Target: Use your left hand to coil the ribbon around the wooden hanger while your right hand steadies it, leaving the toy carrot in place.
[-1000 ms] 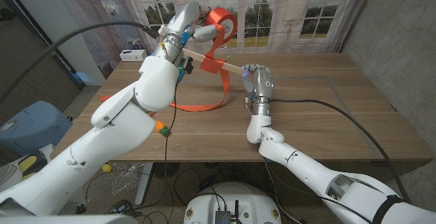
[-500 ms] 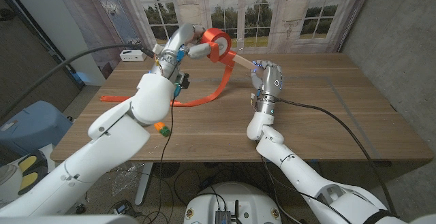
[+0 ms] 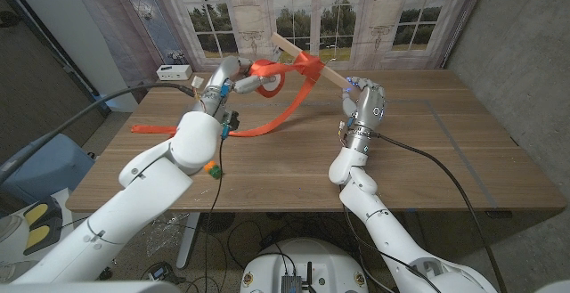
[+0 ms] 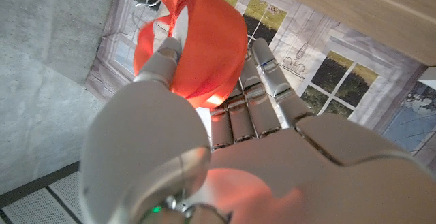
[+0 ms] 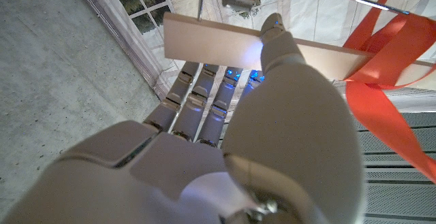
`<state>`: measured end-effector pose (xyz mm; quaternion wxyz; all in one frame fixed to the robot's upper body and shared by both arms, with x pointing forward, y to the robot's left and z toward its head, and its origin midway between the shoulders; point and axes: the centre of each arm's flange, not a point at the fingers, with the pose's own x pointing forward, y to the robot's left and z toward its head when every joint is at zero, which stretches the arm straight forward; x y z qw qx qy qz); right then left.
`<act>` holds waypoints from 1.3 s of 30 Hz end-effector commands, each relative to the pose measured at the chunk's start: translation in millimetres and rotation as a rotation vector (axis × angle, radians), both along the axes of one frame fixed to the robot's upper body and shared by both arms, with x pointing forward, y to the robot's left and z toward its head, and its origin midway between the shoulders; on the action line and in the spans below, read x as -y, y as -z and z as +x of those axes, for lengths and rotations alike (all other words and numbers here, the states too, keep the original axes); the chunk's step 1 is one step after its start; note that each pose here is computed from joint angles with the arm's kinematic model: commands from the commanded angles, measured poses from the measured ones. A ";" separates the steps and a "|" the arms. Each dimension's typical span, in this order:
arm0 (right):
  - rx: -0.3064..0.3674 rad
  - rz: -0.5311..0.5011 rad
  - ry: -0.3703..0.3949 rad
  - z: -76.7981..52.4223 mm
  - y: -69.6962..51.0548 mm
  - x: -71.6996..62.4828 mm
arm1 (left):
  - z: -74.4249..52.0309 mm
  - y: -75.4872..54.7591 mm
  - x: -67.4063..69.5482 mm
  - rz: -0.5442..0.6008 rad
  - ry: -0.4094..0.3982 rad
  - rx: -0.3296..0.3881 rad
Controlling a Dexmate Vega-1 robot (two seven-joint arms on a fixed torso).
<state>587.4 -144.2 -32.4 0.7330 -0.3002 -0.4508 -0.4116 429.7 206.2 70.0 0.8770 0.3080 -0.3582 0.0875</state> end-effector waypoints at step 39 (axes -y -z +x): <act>-0.305 -0.219 -0.014 -13.4 -4.8 23.7 | 68.1 49.0 -52.2 -0.073 -0.400 -0.199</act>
